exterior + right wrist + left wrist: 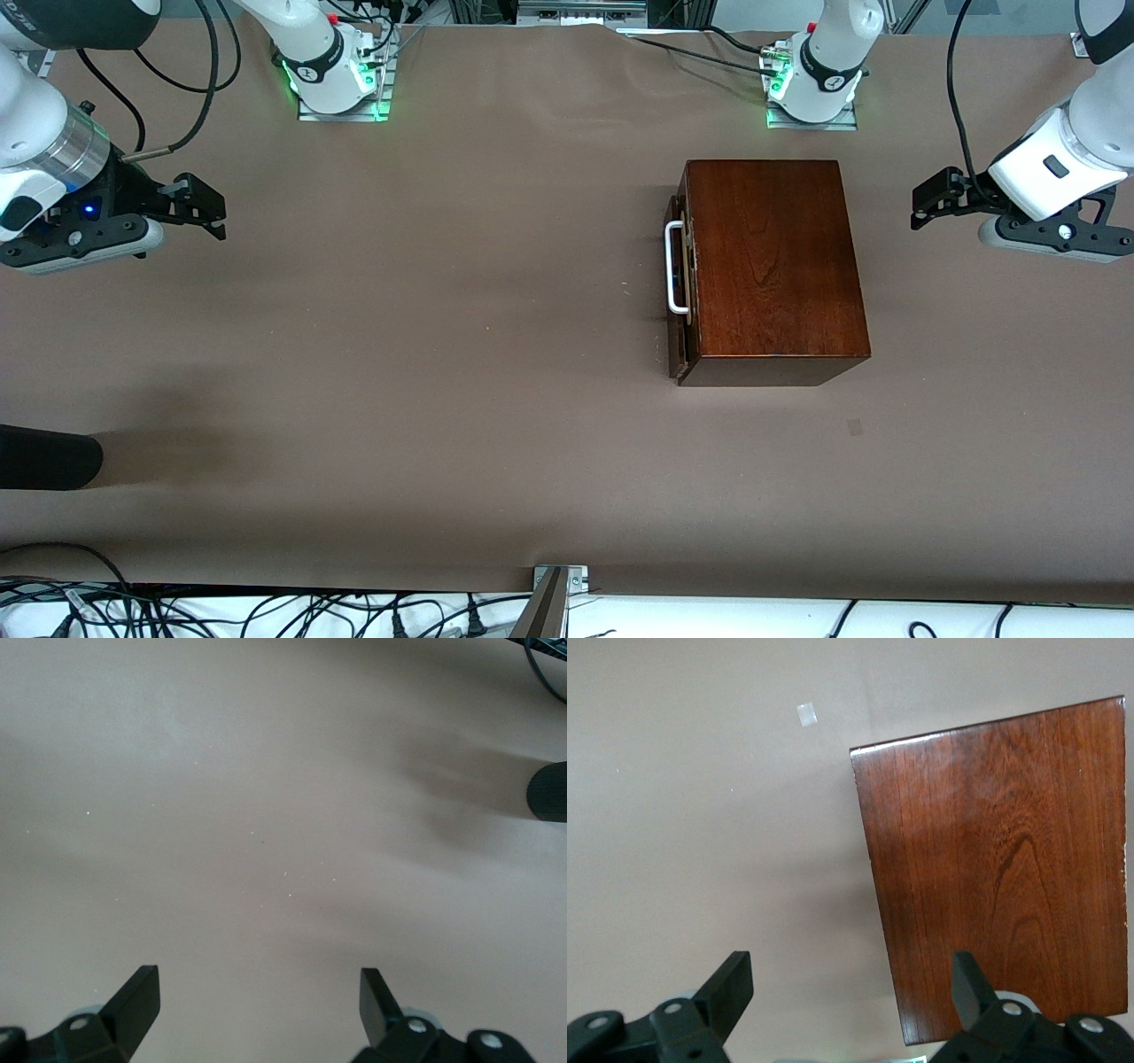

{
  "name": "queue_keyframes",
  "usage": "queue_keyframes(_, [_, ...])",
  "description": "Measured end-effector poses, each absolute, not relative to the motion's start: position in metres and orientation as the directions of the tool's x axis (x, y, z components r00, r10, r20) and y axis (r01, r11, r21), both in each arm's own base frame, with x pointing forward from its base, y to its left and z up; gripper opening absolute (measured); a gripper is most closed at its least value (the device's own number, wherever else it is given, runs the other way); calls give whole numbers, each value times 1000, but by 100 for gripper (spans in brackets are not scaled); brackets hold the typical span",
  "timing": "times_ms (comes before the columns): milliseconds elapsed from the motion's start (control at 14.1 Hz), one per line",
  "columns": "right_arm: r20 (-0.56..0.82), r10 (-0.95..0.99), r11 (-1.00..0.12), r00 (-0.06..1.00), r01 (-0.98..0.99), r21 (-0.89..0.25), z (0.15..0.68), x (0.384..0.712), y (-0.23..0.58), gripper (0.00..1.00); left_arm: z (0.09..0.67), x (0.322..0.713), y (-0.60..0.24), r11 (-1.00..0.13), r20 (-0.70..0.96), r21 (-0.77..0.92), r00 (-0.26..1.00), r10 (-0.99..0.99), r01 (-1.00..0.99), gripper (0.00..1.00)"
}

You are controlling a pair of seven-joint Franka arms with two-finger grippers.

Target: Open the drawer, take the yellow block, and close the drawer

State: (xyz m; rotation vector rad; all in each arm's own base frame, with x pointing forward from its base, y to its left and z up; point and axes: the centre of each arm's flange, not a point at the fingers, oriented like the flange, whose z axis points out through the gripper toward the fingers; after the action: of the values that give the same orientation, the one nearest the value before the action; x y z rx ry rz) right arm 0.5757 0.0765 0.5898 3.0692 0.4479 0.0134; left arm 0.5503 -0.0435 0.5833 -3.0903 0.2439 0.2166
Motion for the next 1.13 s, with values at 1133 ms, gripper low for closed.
queue_keyframes(1133, [3,285,-958,959,284,41,590,576,76,100,551,537,-220,-972,-200,-25,954,-224,-233,100])
